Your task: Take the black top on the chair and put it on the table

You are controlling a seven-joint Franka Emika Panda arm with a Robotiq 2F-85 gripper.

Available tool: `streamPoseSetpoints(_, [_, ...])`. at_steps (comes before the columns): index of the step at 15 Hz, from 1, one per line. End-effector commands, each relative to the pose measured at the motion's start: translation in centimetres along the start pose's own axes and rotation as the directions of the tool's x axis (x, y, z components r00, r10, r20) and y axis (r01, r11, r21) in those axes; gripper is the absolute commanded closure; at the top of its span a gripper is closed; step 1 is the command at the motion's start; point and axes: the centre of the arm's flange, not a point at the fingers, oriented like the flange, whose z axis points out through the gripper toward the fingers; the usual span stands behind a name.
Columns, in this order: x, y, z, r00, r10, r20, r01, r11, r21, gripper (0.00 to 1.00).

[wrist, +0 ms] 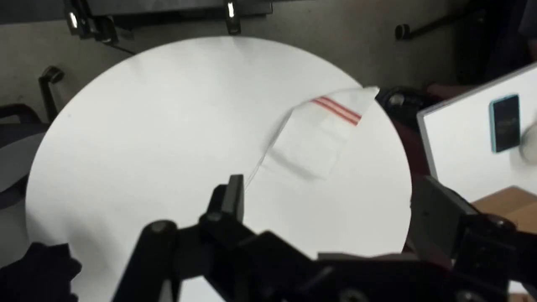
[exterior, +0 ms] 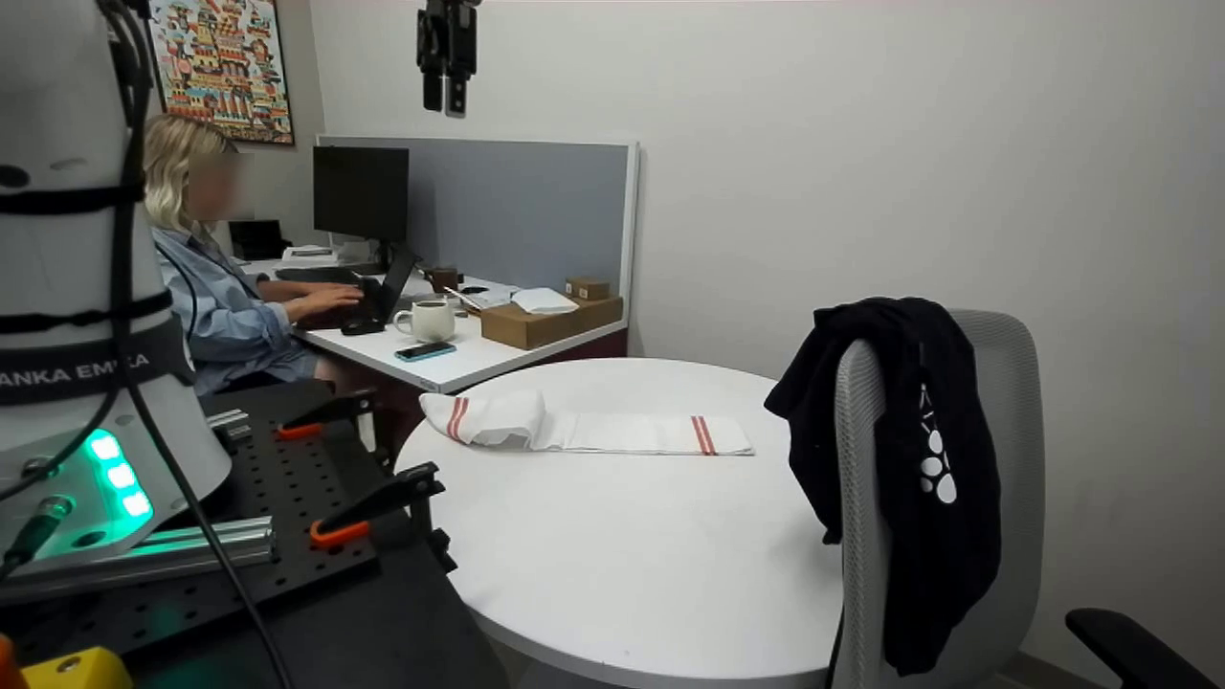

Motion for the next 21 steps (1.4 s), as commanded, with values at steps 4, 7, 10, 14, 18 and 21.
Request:
streamPoseSetpoints(4, [6.4,7.3,-0.4,0.969,0.199,-0.149,-0.193,0.980,0.058,0.00])
streamPoseSetpoints(7, [9.4,11.8,0.4,0.933,0.306,-0.190,-0.294,0.951,0.091,0.00])
streamPoseSetpoints(10, [12.0,16.4,1.2,0.881,0.413,-0.229,-0.405,0.910,0.086,0.00])
streamPoseSetpoints(14, [14.3,22.5,2.2,0.773,0.581,-0.255,-0.582,0.809,0.078,0.00])
streamPoseSetpoints(18, [14.8,27.1,3.0,0.667,0.712,-0.222,-0.710,0.697,0.102,0.00])
streamPoseSetpoints(21, [15.0,30.6,3.1,0.570,0.798,-0.197,-0.790,0.598,0.138,0.00])
